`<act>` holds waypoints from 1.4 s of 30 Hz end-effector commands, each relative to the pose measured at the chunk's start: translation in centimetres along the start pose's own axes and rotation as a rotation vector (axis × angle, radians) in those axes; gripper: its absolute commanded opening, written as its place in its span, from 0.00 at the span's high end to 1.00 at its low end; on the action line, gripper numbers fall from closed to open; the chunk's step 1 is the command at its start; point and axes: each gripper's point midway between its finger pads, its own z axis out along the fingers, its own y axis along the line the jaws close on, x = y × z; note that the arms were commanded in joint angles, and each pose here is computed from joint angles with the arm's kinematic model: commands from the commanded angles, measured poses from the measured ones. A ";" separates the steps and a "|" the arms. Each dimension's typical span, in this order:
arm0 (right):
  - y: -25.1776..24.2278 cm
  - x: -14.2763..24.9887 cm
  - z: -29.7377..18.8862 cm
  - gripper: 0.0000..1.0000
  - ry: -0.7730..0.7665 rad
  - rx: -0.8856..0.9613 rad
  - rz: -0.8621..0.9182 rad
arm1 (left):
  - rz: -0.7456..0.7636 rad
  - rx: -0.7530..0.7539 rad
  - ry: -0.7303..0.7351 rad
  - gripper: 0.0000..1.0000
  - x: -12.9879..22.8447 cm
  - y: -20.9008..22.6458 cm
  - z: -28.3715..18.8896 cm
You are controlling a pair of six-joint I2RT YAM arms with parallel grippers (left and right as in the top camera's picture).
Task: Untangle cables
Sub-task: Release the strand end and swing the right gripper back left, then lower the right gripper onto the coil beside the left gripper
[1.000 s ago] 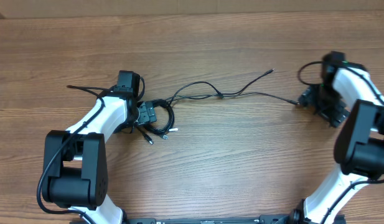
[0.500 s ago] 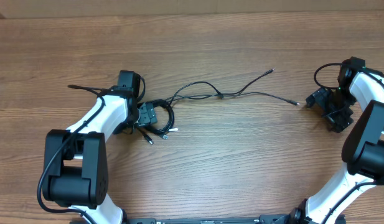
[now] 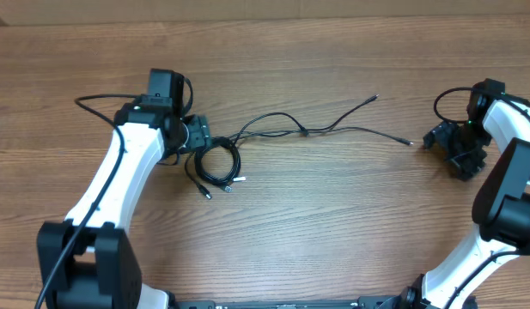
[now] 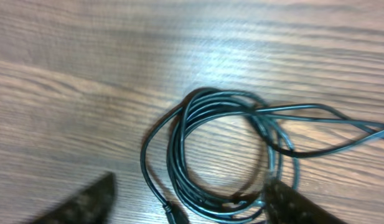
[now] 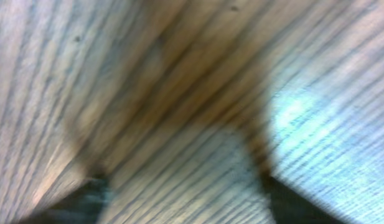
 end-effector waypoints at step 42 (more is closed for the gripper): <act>25.1 31.8 -6.2 0.59 0.204 -0.686 -1.011 | 0.009 -0.080 0.100 0.75 0.7 1.0 7.3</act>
